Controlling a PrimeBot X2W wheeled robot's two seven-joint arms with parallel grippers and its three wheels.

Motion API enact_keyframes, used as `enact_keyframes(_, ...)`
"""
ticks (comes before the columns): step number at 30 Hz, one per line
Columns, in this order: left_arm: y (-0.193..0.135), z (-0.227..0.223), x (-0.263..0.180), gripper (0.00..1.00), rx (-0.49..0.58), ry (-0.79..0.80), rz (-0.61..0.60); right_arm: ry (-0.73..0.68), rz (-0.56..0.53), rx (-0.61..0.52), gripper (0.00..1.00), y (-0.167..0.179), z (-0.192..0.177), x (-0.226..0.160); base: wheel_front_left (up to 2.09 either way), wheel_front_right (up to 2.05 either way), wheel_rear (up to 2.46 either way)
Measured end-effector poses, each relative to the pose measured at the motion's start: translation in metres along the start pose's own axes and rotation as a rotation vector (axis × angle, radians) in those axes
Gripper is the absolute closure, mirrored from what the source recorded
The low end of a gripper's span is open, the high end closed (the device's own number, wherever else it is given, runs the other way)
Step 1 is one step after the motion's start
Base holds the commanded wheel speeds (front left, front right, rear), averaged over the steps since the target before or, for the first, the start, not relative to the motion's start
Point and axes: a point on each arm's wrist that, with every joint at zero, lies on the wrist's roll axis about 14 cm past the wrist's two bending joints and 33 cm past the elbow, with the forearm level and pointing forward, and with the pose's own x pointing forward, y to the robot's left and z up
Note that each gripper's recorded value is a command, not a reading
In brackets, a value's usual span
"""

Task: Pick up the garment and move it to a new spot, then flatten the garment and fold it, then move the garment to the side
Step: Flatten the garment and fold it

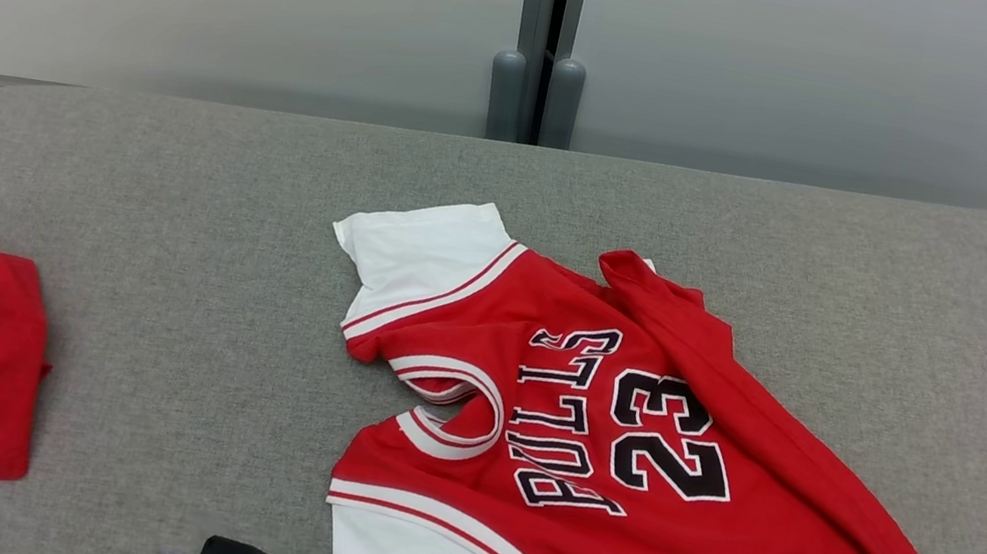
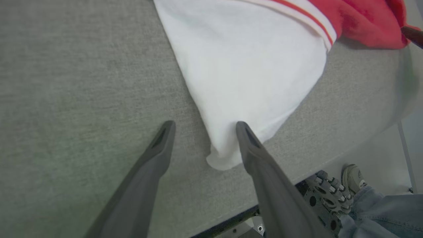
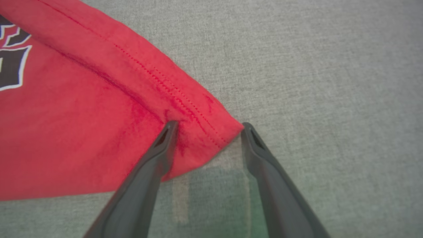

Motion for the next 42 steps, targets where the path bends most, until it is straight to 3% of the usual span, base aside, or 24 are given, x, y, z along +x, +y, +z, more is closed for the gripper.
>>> enact_keyframes(7, -0.008, -0.009, 0.001, 0.00, -0.027, 0.063, -0.028, 0.011, 0.012, 0.018, 0.00, 0.006, 0.000, 0.004, 0.00, 0.00, 0.00)
enact_keyframes(9, -0.011, -0.015, 0.003, 0.00, -0.038, 0.090, -0.040, 0.012, 0.020, 0.018, 0.15, 0.009, 0.000, 0.006, 0.00, 0.00, 0.00)
enact_keyframes(10, -0.012, -0.016, 0.004, 0.00, -0.038, 0.101, -0.045, 0.014, 0.024, 0.019, 0.33, 0.011, 0.000, 0.007, 0.00, 0.00, 0.00)
enact_keyframes(12, -0.013, -0.016, 0.006, 0.00, -0.041, 0.106, -0.051, 0.014, 0.035, 0.020, 0.48, 0.015, 0.001, 0.008, 0.00, 0.00, 0.00)
enact_keyframes(14, -0.014, -0.017, 0.007, 0.00, -0.045, 0.108, -0.057, 0.010, 0.045, 0.017, 0.56, 0.018, 0.001, 0.009, 0.00, 0.00, 0.00)
enact_keyframes(15, -0.015, -0.016, 0.008, 0.03, -0.044, 0.102, -0.060, 0.005, 0.050, 0.015, 0.71, 0.020, 0.002, 0.009, 0.00, 0.00, 0.00)
enact_keyframes(16, -0.015, -0.014, 0.009, 0.14, -0.044, 0.094, -0.062, -0.002, 0.055, 0.014, 0.89, 0.021, 0.002, 0.009, 0.00, 0.00, 0.00)
enact_keyframes(17, -0.015, -0.013, 0.010, 0.44, -0.045, 0.087, -0.061, -0.008, 0.061, 0.014, 1.00, 0.023, 0.003, 0.009, 0.00, 0.00, 0.00)
enact_keyframes(18, -0.015, -0.012, 0.010, 0.68, -0.045, 0.082, -0.061, -0.010, 0.067, 0.013, 1.00, 0.025, 0.003, 0.009, 0.00, 0.00, 0.00)
enact_keyframes(19, -0.014, -0.012, 0.011, 1.00, -0.044, 0.076, -0.060, -0.016, 0.072, 0.010, 1.00, 0.027, 0.003, 0.008, 0.00, 0.00, 0.00)
enact_keyframes(26, -0.010, 0.003, 0.007, 1.00, -0.047, 0.000, -0.064, -0.148, 0.116, 0.056, 1.00, 0.039, 0.028, 0.005, 0.00, 0.00, 0.00)
enact_keyframes(32, -0.012, 0.051, -0.008, 1.00, -0.037, -0.190, -0.089, -0.342, 0.237, 0.272, 1.00, 0.070, 0.081, -0.007, 0.00, 0.00, 0.00)
enact_keyframes(38, 0.006, 0.127, -0.034, 1.00, 0.095, -0.405, -0.047, -0.437, 0.374, 0.512, 1.00, 0.094, 0.128, -0.020, 0.00, 0.00, 0.00)
enact_keyframes(42, 0.022, 0.185, -0.046, 1.00, 0.166, -0.518, -0.006, -0.499, 0.458, 0.606, 1.00, 0.108, 0.173, -0.020, 0.00, 0.00, 0.00)
